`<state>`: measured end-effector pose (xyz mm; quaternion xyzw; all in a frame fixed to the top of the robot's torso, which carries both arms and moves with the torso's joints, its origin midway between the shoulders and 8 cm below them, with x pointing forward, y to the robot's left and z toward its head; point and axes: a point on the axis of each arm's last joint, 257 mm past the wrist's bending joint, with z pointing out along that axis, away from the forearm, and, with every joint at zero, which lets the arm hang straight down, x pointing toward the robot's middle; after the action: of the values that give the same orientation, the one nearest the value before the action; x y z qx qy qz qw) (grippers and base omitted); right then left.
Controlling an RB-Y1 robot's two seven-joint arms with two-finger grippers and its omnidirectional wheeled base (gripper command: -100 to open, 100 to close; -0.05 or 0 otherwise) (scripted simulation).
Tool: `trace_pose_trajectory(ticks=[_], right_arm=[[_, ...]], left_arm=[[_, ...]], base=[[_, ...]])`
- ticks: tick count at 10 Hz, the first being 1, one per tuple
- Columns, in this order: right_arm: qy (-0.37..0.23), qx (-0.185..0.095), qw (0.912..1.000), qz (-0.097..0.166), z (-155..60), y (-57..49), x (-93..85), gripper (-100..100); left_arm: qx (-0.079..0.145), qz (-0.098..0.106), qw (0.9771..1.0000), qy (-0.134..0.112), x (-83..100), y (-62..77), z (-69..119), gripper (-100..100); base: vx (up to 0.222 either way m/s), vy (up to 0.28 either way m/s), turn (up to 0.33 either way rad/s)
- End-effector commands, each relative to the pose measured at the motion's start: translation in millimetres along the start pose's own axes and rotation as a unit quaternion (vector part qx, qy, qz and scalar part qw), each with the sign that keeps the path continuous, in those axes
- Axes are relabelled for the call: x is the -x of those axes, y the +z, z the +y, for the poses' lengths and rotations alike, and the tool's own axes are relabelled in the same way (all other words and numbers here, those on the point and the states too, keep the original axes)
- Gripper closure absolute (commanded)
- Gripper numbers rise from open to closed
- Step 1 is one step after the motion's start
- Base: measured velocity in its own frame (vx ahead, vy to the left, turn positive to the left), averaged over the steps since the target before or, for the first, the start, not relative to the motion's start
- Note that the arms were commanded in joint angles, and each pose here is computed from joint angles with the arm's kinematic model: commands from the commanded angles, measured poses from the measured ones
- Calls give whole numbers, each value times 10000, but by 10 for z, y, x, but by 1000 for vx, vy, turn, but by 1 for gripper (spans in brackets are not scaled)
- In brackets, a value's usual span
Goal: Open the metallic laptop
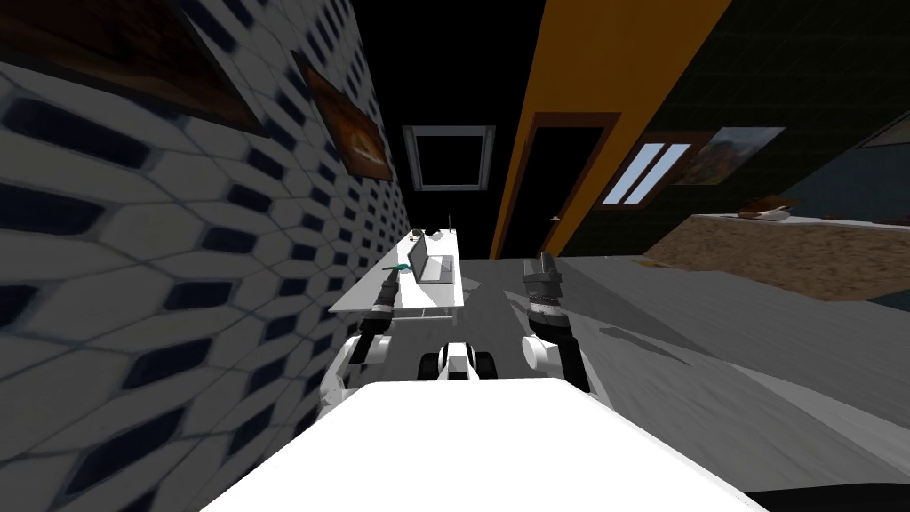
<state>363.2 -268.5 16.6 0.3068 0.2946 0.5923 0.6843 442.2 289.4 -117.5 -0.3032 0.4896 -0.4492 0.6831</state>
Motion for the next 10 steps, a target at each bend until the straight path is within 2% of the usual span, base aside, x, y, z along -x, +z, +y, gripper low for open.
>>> trace_pose_trajectory(ticks=[1, 4, 6, 8, 10], right_arm=[[0, 0, 10000, 0, 0, 0, 0, 0], [0, 0, 10000, 0, 0, 0, 0, 0], [0, 0, 10000, 0, 0, 0, 0, 0], [0, 0, 10000, 0, 0, 0, 0, 0], [0, 0, 10000, 0, 0, 0, 0, 0]], left_arm=[[342, 111, 9991, 221, -31, 51, 307, -100], [644, 230, 9966, 464, -45, 80, 574, -100], [864, 323, 9935, 671, -35, 97, 771, -100], [1096, 416, 9890, 901, -5, 110, 978, -100], [1330, 502, 9833, 1138, 43, 119, 1184, -100]], base=[[39, -4, -89], [35, -19, -69], [35, -14, -67], [40, -11, -67], [38, -12, -74]])
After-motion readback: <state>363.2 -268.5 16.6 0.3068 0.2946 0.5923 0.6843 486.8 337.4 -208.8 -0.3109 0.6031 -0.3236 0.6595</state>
